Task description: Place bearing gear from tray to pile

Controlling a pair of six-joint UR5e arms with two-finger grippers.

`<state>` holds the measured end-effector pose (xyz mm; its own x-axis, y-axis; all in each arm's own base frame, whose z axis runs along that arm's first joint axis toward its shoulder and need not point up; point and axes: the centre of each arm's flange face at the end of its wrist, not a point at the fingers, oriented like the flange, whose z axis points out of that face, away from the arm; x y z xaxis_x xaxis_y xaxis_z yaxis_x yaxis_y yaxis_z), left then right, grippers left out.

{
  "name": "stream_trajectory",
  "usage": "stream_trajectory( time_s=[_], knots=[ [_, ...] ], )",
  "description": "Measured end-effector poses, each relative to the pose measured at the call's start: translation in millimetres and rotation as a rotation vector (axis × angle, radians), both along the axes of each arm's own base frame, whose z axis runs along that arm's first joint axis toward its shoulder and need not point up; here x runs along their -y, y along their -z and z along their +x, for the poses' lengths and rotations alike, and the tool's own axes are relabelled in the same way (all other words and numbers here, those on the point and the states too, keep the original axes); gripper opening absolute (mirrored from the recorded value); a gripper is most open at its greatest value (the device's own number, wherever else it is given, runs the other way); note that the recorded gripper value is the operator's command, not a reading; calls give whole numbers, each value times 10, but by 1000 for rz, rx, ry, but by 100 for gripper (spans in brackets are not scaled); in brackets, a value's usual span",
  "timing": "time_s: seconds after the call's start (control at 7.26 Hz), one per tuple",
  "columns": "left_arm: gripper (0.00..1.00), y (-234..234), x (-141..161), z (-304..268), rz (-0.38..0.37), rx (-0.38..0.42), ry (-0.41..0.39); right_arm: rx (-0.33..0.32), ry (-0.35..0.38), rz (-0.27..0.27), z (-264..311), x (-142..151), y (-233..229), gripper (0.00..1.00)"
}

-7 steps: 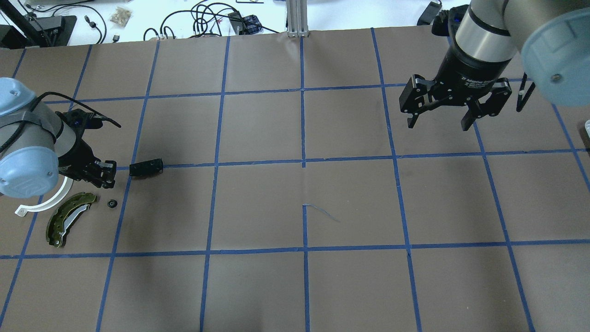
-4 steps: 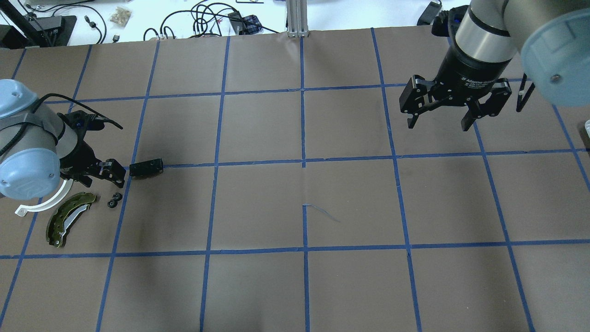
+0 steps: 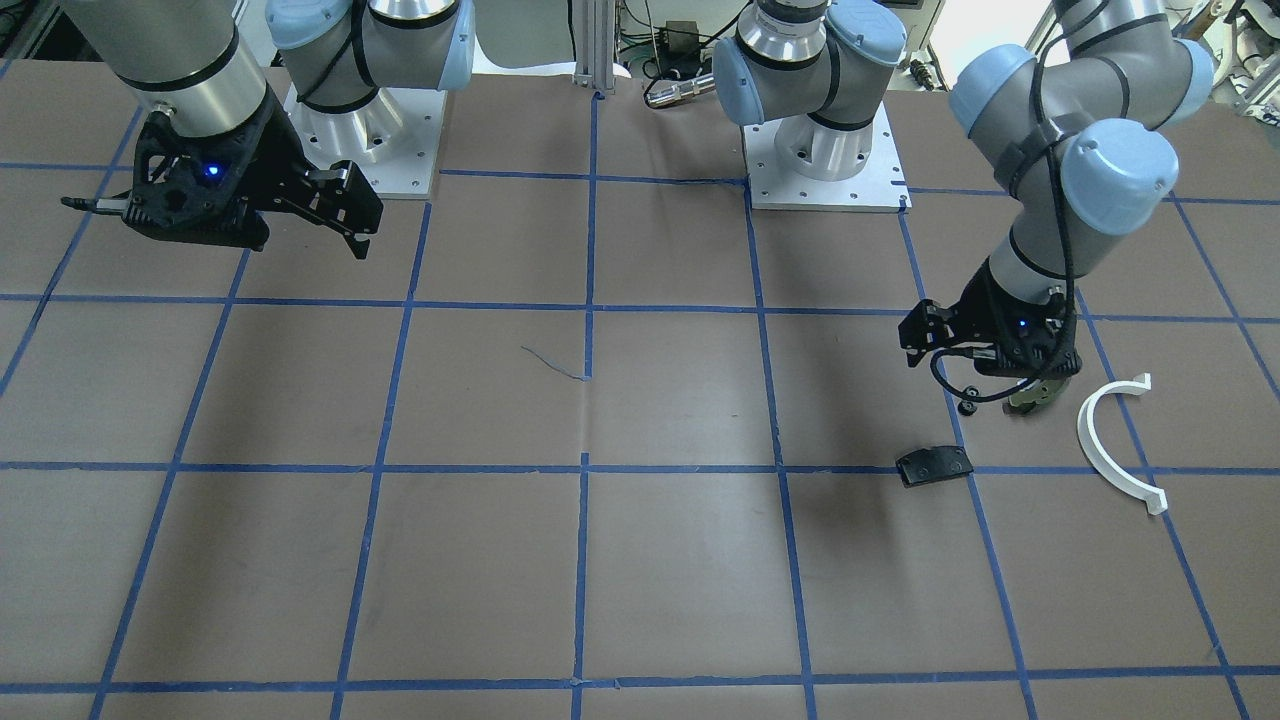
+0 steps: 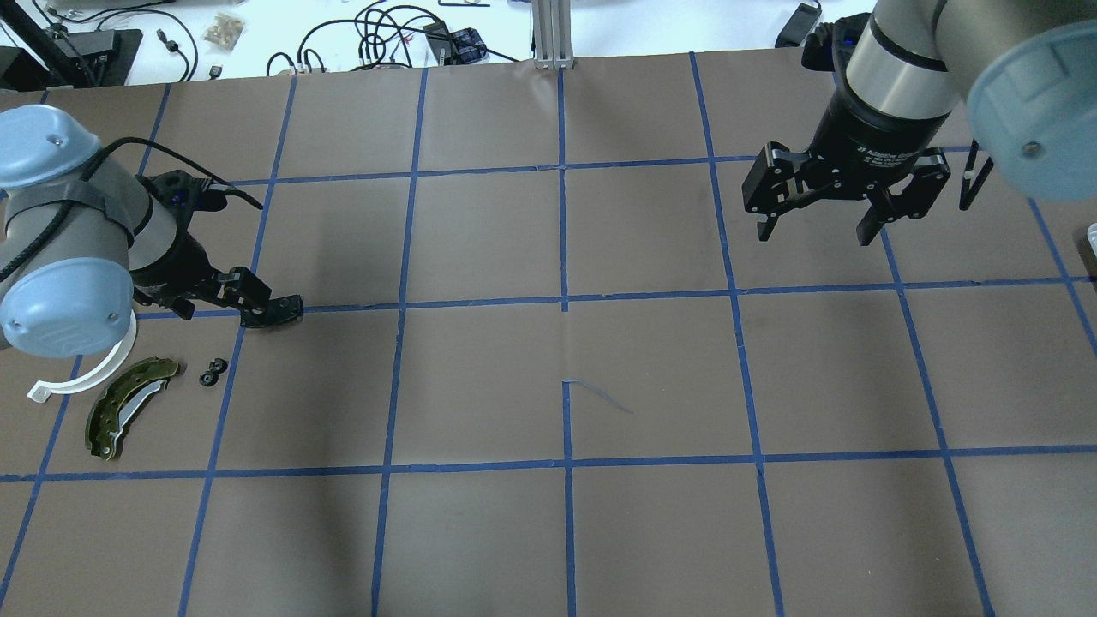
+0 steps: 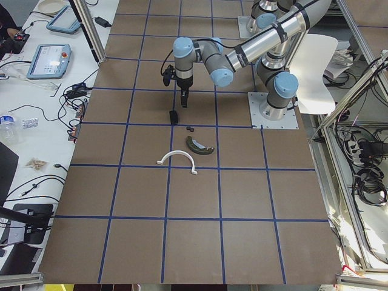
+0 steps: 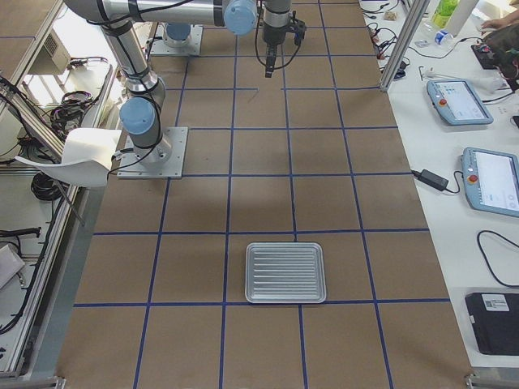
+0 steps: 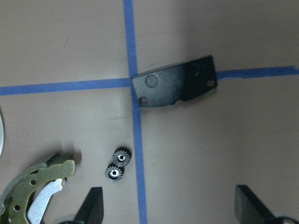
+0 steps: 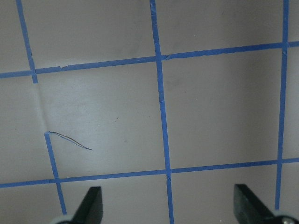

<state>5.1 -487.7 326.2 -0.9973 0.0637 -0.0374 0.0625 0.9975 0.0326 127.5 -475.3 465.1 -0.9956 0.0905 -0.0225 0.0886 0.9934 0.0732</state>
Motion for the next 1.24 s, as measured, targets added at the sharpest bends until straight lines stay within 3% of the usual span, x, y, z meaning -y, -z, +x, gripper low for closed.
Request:
stream_trajectory(
  time_s=[0.28, 0.55, 0.83, 1.24],
  knots=[
    [100, -847, -25, -671, 1, -5, -61, 7, 5, -13, -2, 2, -45, 100],
    [100, -1547, -173, -1464, -55, -4, -19, 1, 8, -54, 4, -39, -169, 100],
    [100, -1744, -275, -1791, -31, -4, 0, -2, 13, -63, 9, -93, -215, 100],
    [100, -1807, -313, -1795, -29, -14, -16, -2, 8, -62, 12, -120, -229, 100]
  ],
)
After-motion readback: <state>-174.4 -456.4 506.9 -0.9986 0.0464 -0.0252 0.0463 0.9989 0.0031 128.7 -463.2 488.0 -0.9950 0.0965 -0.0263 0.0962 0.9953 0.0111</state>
